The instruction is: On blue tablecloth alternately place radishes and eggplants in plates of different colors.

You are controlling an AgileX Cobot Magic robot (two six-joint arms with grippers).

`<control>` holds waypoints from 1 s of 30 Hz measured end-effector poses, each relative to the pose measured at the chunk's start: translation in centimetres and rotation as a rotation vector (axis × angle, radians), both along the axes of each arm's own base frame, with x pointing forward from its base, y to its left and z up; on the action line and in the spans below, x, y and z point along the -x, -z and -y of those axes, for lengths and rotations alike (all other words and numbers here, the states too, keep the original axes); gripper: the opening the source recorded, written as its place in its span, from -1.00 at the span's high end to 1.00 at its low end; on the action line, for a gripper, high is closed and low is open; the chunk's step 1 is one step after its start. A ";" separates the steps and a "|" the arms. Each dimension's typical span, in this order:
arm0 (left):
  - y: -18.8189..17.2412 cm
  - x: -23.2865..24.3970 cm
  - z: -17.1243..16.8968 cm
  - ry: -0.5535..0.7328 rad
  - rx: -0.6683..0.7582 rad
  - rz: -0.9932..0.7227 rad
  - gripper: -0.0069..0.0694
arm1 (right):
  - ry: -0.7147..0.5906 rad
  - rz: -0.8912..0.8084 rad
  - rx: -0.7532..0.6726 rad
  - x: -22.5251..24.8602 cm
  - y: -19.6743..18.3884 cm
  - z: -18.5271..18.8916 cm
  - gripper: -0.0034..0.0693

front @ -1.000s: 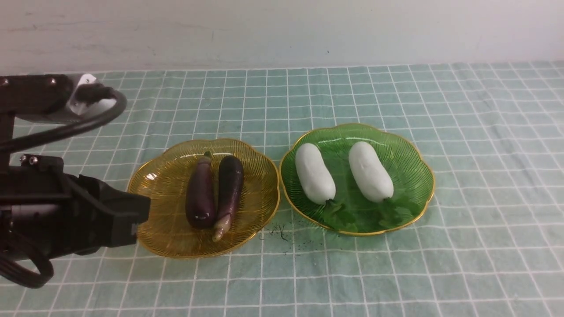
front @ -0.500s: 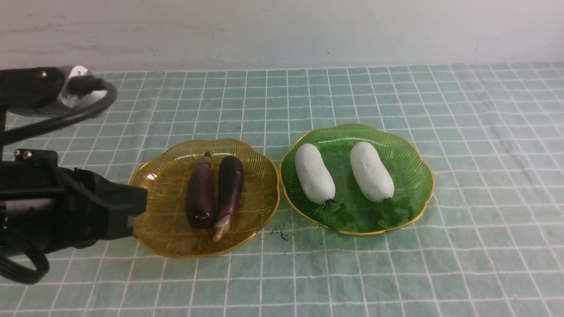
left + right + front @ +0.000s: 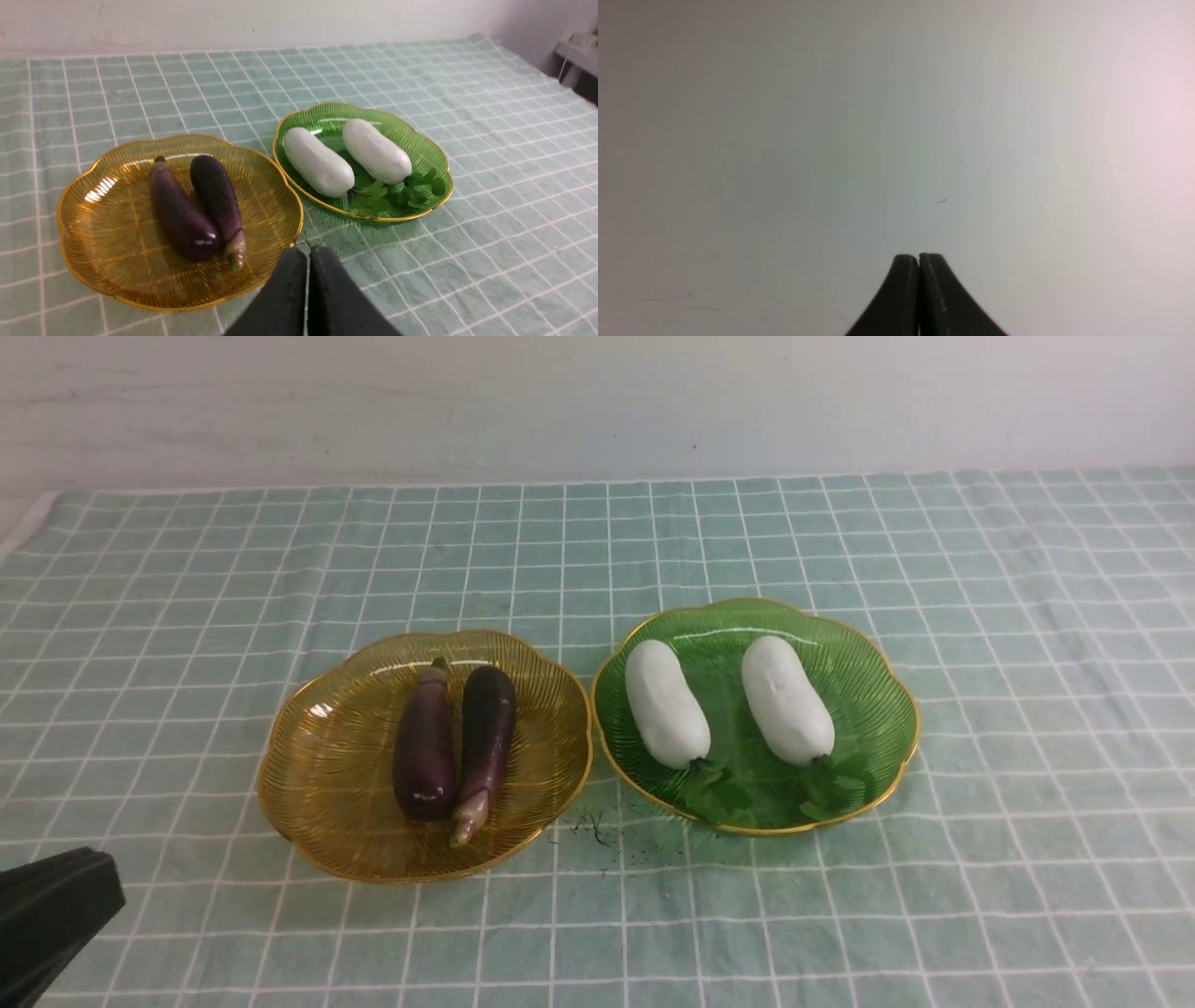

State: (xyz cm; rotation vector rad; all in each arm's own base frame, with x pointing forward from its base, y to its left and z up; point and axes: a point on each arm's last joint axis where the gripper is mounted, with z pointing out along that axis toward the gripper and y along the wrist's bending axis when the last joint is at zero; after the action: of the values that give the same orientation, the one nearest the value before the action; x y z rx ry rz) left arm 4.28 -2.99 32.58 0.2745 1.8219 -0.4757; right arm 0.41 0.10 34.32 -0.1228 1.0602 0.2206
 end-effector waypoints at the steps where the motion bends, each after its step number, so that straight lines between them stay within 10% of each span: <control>1: 0.0 0.4 -0.1 0.001 0.009 0.017 0.84 | -0.001 -0.001 -0.003 0.0 0.0 0.0 0.94; 19: 0.4 1.1 -0.8 -0.029 -0.071 0.183 0.84 | -0.005 -0.002 -0.008 0.0 0.0 0.0 0.94; 30: 12.4 -0.8 -2.3 -0.306 -0.262 0.148 0.84 | -0.003 -0.001 -0.006 0.0 0.0 0.0 0.94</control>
State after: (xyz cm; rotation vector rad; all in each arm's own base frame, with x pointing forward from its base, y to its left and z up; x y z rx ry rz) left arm 5.10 -0.70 20.14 0.1984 1.7407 -0.0021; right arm 0.41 0.10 34.32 -0.1191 1.0607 0.2267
